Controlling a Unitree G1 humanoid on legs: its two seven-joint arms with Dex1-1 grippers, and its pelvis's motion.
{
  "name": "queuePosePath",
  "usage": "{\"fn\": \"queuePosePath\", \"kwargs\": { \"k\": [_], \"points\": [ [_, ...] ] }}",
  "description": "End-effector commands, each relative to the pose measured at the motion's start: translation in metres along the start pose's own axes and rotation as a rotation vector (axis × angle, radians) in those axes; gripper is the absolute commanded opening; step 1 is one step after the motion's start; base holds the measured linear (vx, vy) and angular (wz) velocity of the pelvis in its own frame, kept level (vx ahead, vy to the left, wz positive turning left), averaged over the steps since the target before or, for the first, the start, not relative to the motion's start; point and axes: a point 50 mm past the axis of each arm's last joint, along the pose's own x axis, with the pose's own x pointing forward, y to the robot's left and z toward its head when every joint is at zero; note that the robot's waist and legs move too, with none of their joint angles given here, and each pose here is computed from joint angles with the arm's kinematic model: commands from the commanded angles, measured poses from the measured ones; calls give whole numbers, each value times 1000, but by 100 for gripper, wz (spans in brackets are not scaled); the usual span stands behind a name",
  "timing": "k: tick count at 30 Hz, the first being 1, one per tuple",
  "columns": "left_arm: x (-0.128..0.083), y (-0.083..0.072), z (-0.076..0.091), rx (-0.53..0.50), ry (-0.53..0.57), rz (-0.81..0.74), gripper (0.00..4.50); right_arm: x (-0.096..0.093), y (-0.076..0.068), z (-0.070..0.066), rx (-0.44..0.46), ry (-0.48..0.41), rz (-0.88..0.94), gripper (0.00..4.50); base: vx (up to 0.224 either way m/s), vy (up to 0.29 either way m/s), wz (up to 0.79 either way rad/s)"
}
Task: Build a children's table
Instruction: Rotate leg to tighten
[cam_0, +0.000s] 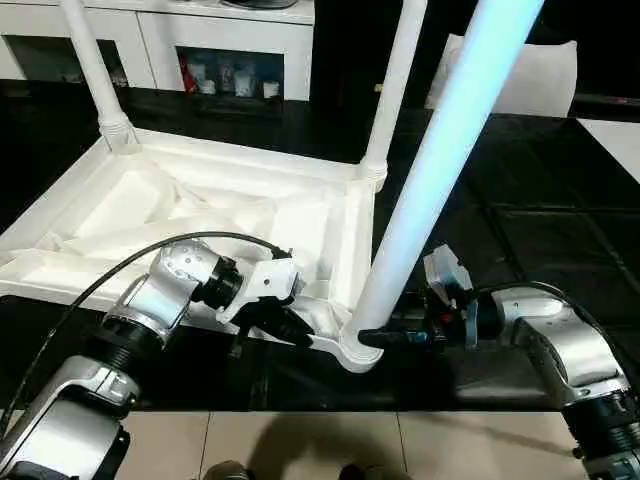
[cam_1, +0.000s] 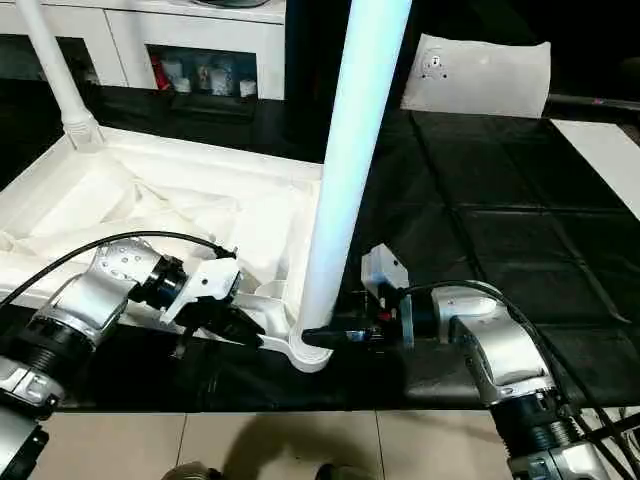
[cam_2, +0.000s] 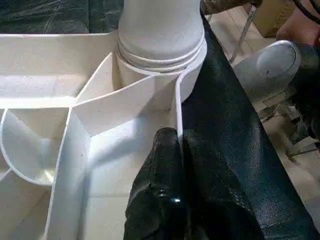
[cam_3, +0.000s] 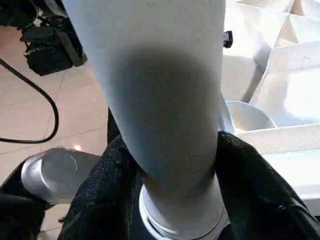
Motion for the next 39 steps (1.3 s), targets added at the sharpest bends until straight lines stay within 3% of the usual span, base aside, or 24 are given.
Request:
{"fn": "queuePosePath", "kwargs": {
  "k": [1,5,6,9,16,20,21,27,31,39],
  "points": [
    [6,5,8,13,-17,25,0,4,2,3,37,-42,1,197,0,0,0],
    [12,16,11,-63,-35,193,0,18,-3,0,66,-72,-194,197,0,0,0],
    [19,22,16,-103,-72,269,0,27,-7,-3,89,-69,-314,196,0,0,0],
    [29,29,25,-150,-106,359,0,41,-10,-4,148,-89,-433,195,0,0,0],
    [61,52,56,-305,-178,665,0,95,-25,8,306,-149,-778,193,0,0,0],
    [64,56,63,-324,-181,732,0,103,-29,14,321,-173,-825,193,0,0,0],
    [65,56,64,-317,-180,726,0,103,-31,17,316,-198,-829,248,0,0,0],
    [62,52,59,-286,-142,698,0,88,-35,18,298,-244,-863,298,0,0,0],
    [48,45,42,-255,-112,653,0,58,-32,10,183,-229,-822,339,0,0,0],
    [29,32,22,-175,-70,540,0,20,-24,2,74,-179,-702,391,0,0,0]
  ]
}}
